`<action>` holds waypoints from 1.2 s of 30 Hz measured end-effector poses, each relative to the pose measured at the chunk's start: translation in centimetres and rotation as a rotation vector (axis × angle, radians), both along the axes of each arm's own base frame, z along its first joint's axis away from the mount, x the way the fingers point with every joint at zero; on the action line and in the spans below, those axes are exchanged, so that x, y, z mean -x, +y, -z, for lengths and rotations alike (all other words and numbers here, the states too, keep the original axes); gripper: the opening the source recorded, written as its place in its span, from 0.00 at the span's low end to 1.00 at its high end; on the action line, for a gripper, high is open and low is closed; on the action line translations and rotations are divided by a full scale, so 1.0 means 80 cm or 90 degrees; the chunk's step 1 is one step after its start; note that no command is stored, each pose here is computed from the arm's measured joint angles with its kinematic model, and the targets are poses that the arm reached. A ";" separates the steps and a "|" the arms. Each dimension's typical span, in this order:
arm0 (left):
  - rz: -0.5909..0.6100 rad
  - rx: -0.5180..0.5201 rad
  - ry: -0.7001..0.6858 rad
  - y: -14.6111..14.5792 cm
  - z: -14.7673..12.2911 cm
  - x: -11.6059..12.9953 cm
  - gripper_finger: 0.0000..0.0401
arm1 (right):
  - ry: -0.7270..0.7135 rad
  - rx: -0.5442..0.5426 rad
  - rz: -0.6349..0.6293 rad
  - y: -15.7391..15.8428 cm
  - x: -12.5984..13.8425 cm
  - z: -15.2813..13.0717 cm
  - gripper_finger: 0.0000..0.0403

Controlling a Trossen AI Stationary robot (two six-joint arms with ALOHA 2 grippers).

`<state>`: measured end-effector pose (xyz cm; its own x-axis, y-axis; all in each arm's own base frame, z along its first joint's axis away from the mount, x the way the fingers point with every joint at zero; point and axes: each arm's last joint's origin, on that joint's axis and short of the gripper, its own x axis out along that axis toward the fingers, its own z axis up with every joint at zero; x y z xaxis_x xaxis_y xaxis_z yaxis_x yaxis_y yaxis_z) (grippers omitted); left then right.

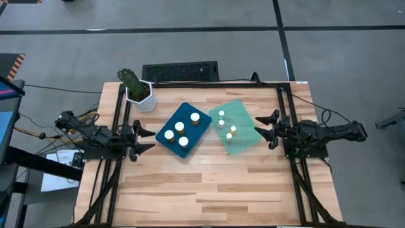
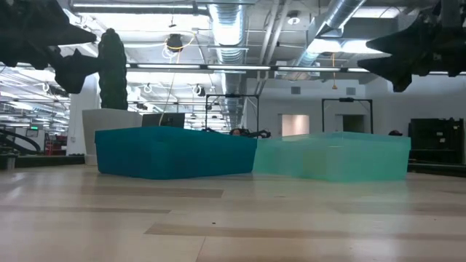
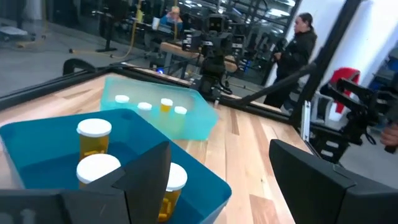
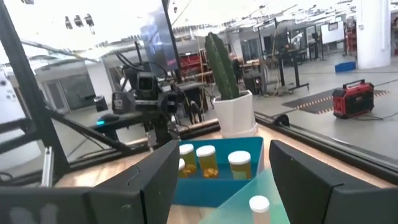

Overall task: Pick and place medicine bottles into bin by pill shape (circle, oval)
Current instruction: Return to Home Position

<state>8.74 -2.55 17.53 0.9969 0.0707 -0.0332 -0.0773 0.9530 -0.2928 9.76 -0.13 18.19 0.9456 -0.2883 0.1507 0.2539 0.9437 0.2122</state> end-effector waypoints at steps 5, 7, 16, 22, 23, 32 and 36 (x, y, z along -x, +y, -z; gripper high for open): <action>0.023 -0.037 0.003 -0.001 0.000 0.000 0.66 | 0.060 0.020 0.005 0.000 -0.001 0.010 0.65; 0.029 -0.061 0.005 -0.002 0.000 0.000 0.66 | 0.084 0.021 0.004 0.000 -0.002 0.015 0.65; 0.073 -0.198 0.010 -0.004 0.001 0.000 0.66 | 0.094 0.023 0.001 0.000 -0.002 0.017 0.65; 0.166 -0.273 0.032 -0.007 0.003 0.002 0.66 | 0.097 0.023 0.001 0.000 -0.002 0.017 0.65; 0.192 -0.282 0.038 -0.008 0.004 0.003 0.66 | 0.097 0.023 0.001 0.000 -0.002 0.018 0.65; 0.447 -0.248 0.056 -0.020 0.008 0.013 0.66 | 0.099 0.023 0.001 0.000 -0.002 0.018 0.65; 0.401 -0.196 -0.021 -0.021 0.004 0.006 0.66 | 0.099 0.023 0.001 0.000 -0.002 0.018 0.65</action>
<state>8.30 -4.23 17.23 0.8510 -0.5200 -0.0735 0.5217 0.8531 0.0047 9.95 -0.12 16.73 0.9577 -0.2873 0.0129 0.2830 0.9494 0.1359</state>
